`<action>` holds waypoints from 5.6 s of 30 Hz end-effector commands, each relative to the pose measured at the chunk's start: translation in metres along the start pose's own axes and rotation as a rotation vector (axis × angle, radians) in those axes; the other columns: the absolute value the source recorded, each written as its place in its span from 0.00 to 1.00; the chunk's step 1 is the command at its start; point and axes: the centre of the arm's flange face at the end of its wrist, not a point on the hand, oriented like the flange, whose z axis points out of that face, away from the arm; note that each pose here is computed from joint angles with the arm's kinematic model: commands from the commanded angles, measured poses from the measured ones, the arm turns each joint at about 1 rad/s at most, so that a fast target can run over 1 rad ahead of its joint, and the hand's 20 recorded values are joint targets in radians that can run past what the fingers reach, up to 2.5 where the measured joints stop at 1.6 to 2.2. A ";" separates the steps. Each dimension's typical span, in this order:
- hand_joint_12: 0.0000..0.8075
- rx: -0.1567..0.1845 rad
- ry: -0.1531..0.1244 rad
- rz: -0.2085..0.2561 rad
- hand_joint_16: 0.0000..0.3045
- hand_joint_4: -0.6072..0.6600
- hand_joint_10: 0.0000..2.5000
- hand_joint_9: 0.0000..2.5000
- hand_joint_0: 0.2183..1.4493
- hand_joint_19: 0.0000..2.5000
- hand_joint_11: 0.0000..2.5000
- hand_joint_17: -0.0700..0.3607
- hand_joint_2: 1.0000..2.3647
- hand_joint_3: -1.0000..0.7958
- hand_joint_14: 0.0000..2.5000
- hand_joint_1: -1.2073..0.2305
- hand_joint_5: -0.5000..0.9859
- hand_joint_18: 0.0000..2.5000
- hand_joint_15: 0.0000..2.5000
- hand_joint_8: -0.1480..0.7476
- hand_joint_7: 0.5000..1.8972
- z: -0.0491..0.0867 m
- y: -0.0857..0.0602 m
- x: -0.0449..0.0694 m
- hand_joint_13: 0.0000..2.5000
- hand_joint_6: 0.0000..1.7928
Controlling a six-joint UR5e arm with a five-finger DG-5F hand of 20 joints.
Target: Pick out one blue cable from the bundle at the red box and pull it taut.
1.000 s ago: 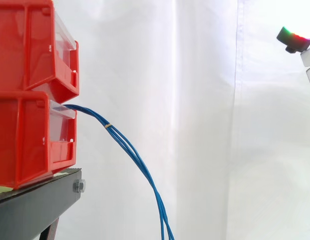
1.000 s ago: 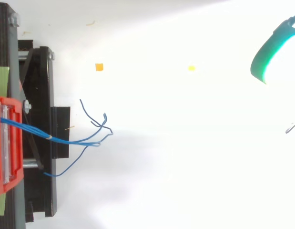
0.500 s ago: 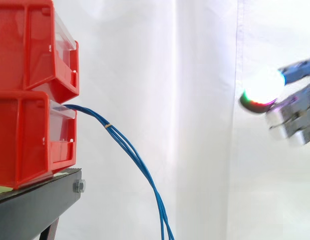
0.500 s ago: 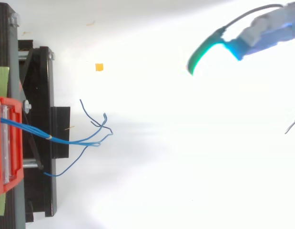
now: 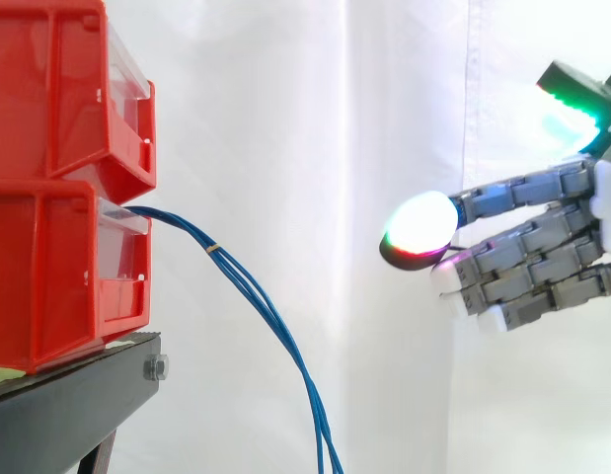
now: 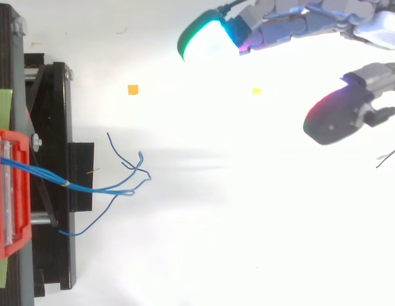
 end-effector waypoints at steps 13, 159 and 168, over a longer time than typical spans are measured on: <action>0.38 -0.033 -0.037 0.012 0.15 0.60 0.00 0.21 0.21 0.15 0.04 0.41 0.00 0.28 0.00 0.42 0.20 0.11 0.05 0.42 0.02 0.059 -0.064 0.056 0.16 0.28; 0.37 -0.205 0.113 0.219 0.14 0.59 0.01 0.31 0.26 0.23 0.15 0.38 0.00 0.29 0.00 0.46 0.27 0.23 0.13 0.46 0.41 0.129 -0.076 0.133 0.27 0.28; 0.37 -0.209 0.108 0.222 0.14 0.60 0.01 0.31 0.25 0.23 0.15 0.38 0.00 0.28 0.00 0.43 0.27 0.23 0.13 0.47 0.40 0.131 -0.077 0.127 0.27 0.28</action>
